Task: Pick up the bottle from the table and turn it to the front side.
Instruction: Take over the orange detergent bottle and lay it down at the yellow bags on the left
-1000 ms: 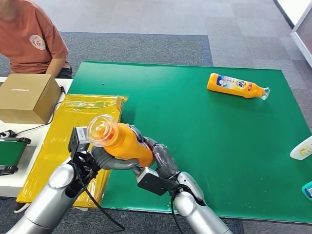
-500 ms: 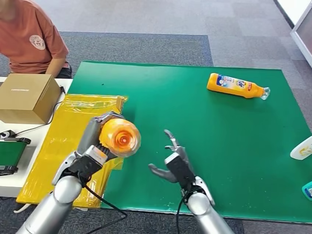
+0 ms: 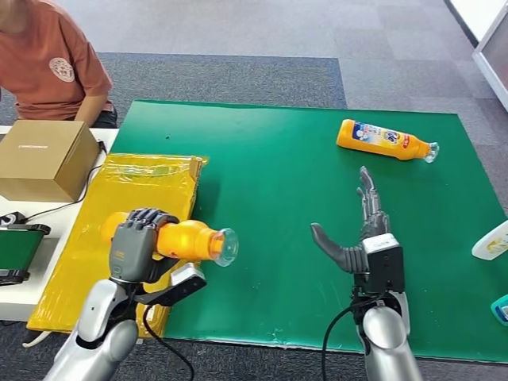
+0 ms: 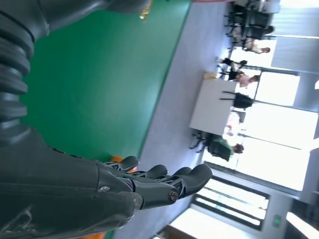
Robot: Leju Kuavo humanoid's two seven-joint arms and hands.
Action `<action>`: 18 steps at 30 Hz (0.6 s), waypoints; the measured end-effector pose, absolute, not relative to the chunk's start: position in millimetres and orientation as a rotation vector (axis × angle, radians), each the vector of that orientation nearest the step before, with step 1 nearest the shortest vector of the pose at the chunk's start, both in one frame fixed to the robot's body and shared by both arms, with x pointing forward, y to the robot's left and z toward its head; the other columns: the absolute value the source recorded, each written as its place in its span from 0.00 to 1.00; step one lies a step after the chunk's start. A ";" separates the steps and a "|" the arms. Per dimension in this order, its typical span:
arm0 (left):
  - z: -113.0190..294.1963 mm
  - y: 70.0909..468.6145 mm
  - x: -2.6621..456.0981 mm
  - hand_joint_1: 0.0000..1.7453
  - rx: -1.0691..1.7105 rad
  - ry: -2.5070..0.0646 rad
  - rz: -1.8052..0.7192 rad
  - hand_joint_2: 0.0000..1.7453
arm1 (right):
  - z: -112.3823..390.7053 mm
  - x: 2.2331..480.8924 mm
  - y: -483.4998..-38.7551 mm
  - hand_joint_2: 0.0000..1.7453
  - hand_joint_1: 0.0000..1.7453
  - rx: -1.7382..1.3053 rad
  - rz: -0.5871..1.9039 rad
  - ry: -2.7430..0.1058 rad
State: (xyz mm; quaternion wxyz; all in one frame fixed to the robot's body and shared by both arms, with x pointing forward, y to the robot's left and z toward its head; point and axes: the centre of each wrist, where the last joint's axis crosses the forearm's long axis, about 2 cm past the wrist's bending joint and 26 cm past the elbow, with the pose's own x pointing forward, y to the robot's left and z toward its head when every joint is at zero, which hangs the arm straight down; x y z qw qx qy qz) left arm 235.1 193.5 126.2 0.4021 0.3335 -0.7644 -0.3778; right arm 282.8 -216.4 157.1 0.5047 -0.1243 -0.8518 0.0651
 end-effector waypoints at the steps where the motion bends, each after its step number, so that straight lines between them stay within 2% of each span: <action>1: 116.4 195.6 235.8 1.00 0.887 -1.886 -0.994 1.00 | 163.7 283.0 -217.0 1.00 0.00 -0.301 0.151 -2.083; 7: 68.0 209.6 243.1 1.00 0.964 -1.699 -1.101 1.00 | 199.2 277.3 -212.5 1.00 0.00 -0.327 0.164 -2.257; 13: 50.9 215.8 252.9 1.00 1.001 -1.633 -1.158 1.00 | 220.7 266.7 -199.1 1.00 0.00 -0.282 0.186 -2.371; 17: 49.5 216.8 257.2 0.00 1.007 -1.622 -1.152 1.00 | 226.7 261.5 -192.1 1.00 0.00 -0.238 0.214 -2.406; 18: 49.1 217.0 257.2 0.00 1.008 -1.619 -1.147 1.00 | 227.0 260.5 -190.5 1.00 0.00 -0.226 0.225 -2.408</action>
